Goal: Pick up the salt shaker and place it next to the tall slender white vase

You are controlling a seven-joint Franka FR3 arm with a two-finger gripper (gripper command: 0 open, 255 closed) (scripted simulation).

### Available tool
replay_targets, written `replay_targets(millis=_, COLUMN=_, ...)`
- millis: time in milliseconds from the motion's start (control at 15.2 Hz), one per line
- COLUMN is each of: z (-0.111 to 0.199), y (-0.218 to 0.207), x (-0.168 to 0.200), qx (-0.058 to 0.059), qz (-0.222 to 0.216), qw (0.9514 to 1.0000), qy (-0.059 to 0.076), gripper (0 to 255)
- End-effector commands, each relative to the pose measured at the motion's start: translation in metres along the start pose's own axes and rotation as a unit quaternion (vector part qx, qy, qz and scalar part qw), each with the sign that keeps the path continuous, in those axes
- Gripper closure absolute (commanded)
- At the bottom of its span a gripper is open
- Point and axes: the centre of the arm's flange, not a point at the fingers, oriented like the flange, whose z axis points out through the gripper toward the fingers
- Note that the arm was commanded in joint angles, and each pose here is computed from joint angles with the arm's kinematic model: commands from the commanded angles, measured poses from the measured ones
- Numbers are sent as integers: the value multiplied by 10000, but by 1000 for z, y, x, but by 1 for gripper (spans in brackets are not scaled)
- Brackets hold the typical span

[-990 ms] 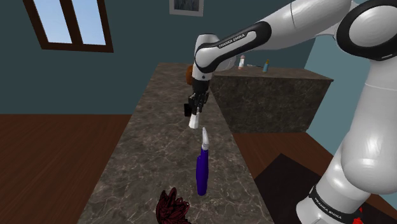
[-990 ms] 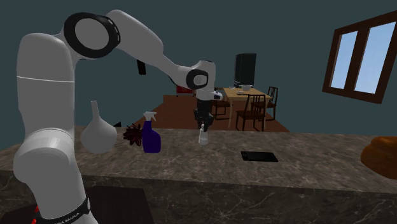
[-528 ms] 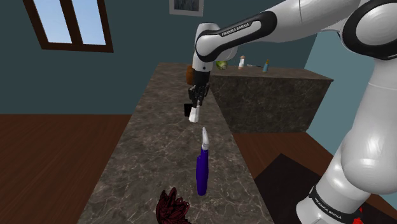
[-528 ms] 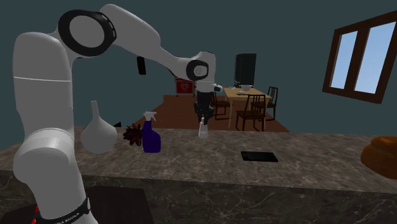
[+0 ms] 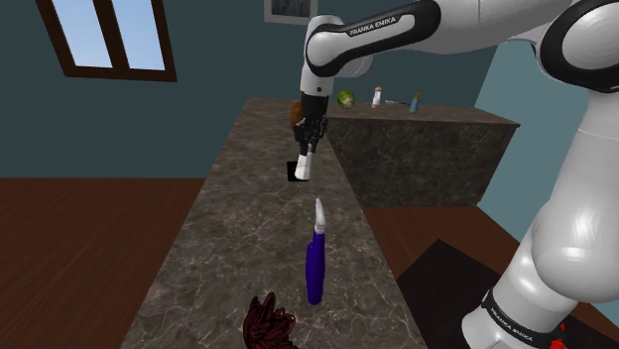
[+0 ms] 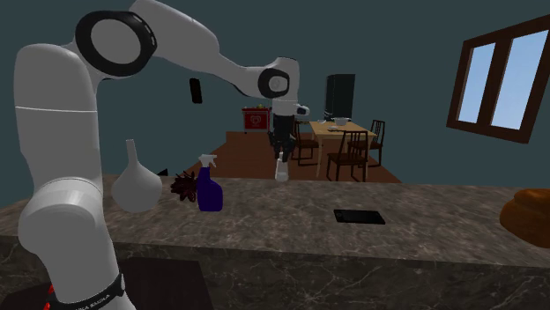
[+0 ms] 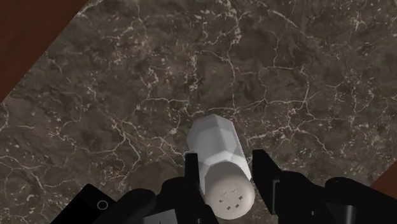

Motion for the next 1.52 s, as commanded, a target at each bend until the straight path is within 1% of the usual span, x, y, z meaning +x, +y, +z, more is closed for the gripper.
replay_targets(millis=0, z=-10, y=0, x=-1, qx=0, qz=0, qw=10000, qy=-2, gripper=255)
replay_targets(millis=1452, z=-126, y=-10, x=-1, qx=0, qz=0, qw=10000, qy=-2, gripper=255)
